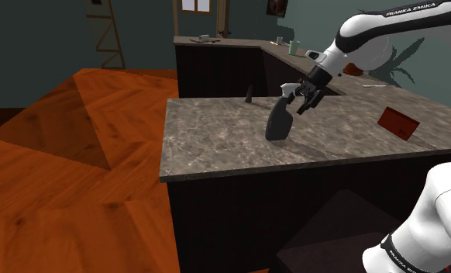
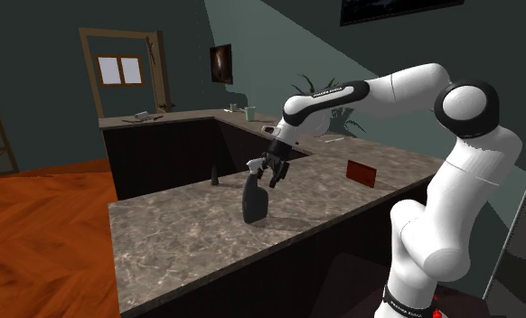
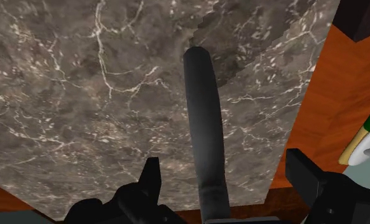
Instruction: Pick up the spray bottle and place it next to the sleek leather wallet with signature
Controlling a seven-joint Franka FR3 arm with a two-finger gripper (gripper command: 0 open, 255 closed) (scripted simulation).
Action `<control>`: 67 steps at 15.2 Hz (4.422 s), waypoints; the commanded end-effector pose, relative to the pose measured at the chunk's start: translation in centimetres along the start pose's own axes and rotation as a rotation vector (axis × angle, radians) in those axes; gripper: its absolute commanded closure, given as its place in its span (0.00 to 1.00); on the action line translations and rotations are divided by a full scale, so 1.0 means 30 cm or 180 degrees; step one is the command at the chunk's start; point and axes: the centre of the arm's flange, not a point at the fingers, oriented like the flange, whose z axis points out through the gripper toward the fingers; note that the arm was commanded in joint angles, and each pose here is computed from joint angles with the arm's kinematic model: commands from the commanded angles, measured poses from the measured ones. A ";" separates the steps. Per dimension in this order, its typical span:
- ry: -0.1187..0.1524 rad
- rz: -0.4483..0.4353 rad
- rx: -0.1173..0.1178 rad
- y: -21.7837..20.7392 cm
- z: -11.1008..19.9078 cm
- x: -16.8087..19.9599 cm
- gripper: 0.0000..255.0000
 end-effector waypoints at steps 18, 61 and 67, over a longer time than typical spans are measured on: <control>0.0048 -0.0142 0.0018 0.026 0.147 -0.001 1.00; 0.0048 -0.0142 0.0018 0.014 -0.401 0.317 1.00; 0.0048 -0.0142 0.0018 0.012 -0.492 0.370 1.00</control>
